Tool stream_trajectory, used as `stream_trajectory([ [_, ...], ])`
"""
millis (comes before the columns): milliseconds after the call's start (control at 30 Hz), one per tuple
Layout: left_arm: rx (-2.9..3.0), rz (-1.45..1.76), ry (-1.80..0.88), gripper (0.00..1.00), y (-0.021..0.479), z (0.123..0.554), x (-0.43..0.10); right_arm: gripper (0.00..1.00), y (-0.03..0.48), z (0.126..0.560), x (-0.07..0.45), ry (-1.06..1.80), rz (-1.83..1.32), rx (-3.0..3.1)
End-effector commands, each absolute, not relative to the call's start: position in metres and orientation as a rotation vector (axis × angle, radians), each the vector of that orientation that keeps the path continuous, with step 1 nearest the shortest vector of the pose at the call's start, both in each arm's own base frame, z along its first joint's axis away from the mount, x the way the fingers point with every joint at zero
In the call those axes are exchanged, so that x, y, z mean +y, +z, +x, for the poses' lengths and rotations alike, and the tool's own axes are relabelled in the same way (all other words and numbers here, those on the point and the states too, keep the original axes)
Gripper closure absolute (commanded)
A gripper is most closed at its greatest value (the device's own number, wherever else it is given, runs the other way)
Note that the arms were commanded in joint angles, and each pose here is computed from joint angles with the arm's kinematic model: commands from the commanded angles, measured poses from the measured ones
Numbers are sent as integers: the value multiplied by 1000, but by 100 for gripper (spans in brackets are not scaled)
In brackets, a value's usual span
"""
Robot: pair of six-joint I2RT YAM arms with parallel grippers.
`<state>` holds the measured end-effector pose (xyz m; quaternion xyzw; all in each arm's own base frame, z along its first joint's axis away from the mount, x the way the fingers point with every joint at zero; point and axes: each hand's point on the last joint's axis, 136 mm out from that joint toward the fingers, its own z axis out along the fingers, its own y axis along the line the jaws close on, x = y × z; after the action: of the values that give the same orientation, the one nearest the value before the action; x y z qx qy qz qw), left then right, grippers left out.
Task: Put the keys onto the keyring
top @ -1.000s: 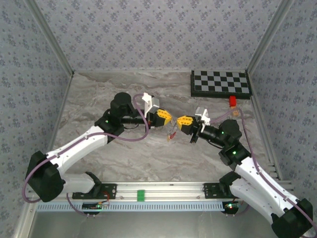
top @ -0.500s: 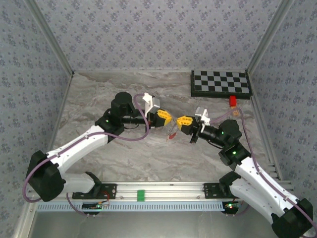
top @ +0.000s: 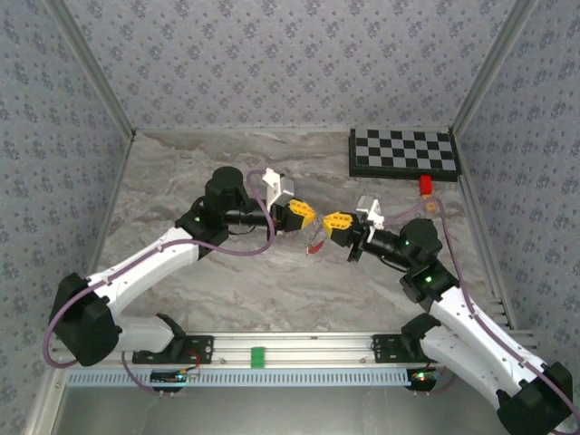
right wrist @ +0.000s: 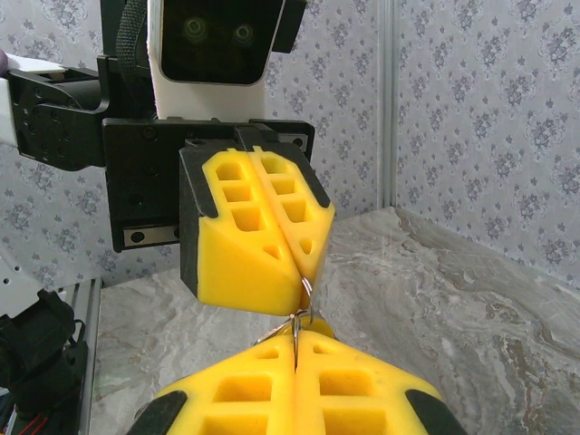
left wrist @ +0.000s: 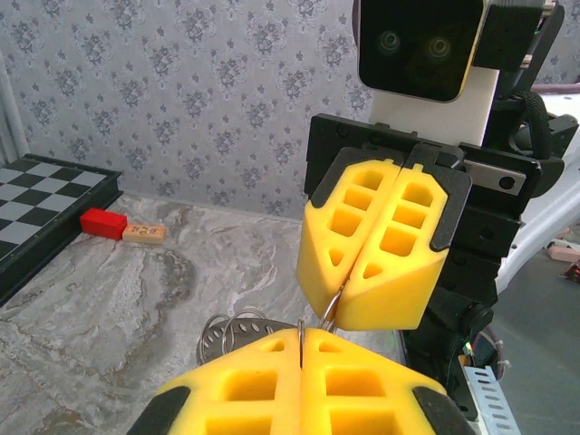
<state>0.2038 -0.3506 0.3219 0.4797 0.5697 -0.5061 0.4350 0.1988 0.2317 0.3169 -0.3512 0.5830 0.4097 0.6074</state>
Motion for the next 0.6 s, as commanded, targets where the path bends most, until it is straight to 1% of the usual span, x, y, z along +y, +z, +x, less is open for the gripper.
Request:
stream_trajectory([
  [0,1320,1236,-1275,100,344,193,-352,100,325,195,233,958,-813,1307],
  [400,1303,1289,-1305,100,341,181,-352,100,321,202,234,951,-797,1342],
  [567,1313,1268,-1282,100,341,185,-351,100,320,204,232,947,-783,1353],
])
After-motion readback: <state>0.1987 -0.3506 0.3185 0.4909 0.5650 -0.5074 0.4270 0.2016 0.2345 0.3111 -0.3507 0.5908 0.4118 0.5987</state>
